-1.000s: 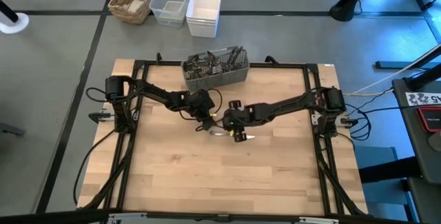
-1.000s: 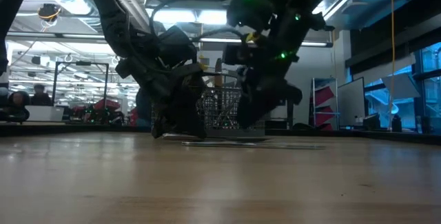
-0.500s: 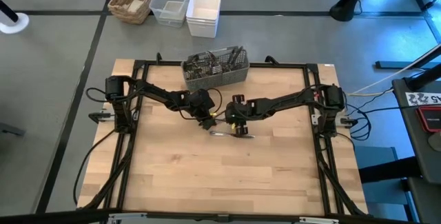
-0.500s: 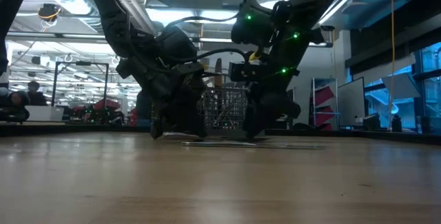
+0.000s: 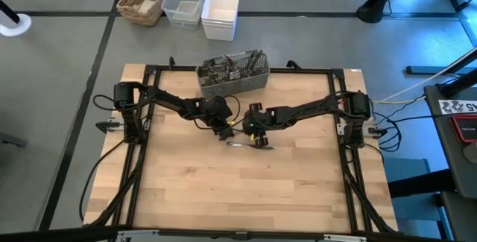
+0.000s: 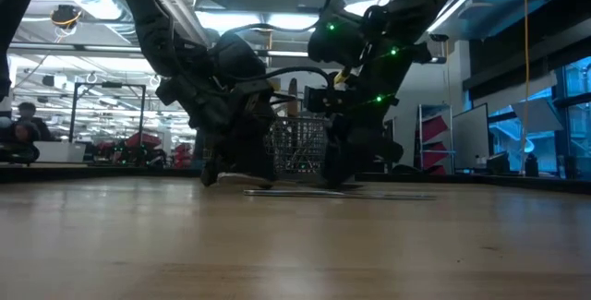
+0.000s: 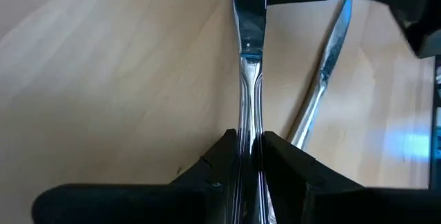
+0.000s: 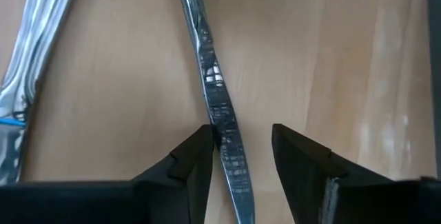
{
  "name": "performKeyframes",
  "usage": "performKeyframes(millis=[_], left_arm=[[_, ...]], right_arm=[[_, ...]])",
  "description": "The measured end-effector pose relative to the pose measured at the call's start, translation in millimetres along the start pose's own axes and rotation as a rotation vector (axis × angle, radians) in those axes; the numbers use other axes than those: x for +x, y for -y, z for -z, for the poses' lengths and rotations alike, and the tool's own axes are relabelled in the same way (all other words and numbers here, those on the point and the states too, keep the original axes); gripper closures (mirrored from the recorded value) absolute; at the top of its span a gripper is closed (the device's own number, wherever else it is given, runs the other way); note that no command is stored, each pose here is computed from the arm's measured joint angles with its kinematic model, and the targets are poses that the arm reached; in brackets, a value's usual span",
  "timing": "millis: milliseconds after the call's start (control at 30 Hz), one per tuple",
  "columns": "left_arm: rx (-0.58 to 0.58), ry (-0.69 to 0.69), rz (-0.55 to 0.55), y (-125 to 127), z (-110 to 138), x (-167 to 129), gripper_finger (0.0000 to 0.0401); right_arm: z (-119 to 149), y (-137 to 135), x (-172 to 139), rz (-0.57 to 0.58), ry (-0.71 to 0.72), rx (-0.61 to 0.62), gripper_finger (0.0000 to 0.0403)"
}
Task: Sort silverware
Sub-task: Put the silver knife into the silverware rack
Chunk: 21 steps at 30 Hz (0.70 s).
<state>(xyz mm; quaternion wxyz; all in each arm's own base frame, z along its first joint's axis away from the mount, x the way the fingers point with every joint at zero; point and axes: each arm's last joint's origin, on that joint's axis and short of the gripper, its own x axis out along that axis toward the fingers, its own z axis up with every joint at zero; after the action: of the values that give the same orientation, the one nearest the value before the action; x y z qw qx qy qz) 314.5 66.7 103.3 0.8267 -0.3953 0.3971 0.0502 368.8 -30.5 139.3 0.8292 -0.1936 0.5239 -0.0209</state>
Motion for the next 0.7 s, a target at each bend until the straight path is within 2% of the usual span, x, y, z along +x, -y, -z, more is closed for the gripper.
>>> performKeyframes(millis=[433, 567, 700], left_arm=[[-0.047, 0.001, 0.037, 2.1, -1.2, -0.1, 0.0345], [-0.048, -0.003, 0.043, 2.3, -1.1, -0.2, 0.0345], [-0.046, -0.004, 0.044, 2.3, -1.1, -0.2, 0.0345]], right_arm=[[-2.0, -9.4, 10.9, -0.039, 0.014, -0.015, 0.0256], [-1.6, -10.4, 13.7, -0.047, 0.015, -0.016, 0.0286], [-1.4, -11.1, 14.1, -0.061, 0.017, -0.017, 0.0337]])
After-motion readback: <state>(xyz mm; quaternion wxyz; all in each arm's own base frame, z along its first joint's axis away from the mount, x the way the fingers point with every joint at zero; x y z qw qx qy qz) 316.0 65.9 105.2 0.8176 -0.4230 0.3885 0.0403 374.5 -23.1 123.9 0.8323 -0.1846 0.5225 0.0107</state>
